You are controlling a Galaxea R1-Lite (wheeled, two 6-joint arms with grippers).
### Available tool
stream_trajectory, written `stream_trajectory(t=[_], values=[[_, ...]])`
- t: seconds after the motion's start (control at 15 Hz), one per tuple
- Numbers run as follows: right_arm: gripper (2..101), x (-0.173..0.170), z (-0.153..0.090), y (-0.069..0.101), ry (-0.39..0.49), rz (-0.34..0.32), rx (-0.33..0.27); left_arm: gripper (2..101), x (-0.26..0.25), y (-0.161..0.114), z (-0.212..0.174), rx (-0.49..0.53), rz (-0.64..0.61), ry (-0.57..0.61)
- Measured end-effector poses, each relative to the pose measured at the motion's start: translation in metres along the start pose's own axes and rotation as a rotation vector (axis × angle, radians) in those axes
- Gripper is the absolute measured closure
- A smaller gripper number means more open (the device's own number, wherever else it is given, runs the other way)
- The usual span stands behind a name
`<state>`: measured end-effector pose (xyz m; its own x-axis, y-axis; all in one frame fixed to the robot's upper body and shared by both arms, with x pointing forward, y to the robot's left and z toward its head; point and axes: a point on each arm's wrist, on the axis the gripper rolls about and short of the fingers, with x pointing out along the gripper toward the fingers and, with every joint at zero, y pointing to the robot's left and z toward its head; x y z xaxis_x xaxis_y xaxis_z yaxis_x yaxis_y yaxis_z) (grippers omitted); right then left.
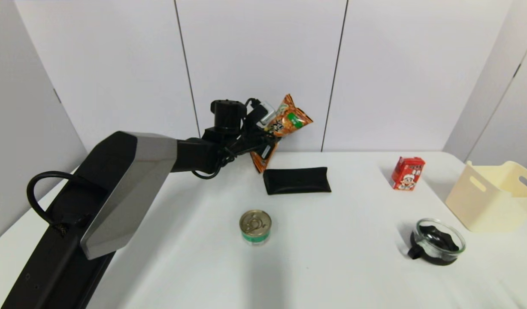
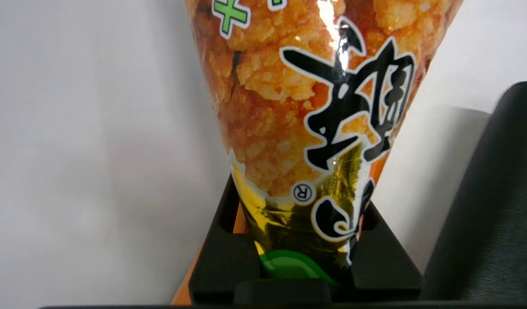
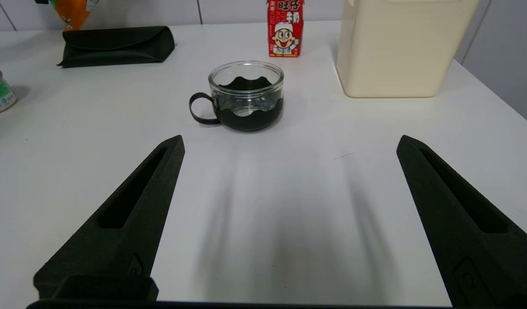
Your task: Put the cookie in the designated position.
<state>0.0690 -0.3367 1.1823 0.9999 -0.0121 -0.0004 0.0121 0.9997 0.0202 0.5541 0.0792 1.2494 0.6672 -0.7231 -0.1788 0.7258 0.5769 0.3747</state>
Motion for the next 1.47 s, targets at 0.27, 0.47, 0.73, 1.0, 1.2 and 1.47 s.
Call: stream_trajectory(t=[0.27, 0.47, 0.73, 1.0, 1.2, 1.47], values=[[4.3, 0.000, 0.000, 0.000, 0.000, 0.000, 0.000, 46.3, 0.000, 0.000, 0.001, 0.003, 0.000, -0.001], [4.3, 0.000, 0.000, 0.000, 0.000, 0.000, 0.000, 33.1, 0.000, -0.001, 0.002, 0.004, -0.001, -0.002], [4.3, 0.000, 0.000, 0.000, 0.000, 0.000, 0.000, 21.9, -0.009, 0.005, 0.016, 0.013, 0.010, -0.021], [4.3, 0.000, 0.000, 0.000, 0.000, 0.000, 0.000, 15.4, -0.041, 0.015, 0.055, 0.007, 0.007, -0.003], [4.3, 0.000, 0.000, 0.000, 0.000, 0.000, 0.000, 12.2, -0.088, 0.021, 0.094, 0.016, -0.012, 0.064], [4.3, 0.000, 0.000, 0.000, 0.000, -0.001, -0.001, 9.4, -0.169, 0.017, 0.106, -0.030, -0.039, 0.260]])
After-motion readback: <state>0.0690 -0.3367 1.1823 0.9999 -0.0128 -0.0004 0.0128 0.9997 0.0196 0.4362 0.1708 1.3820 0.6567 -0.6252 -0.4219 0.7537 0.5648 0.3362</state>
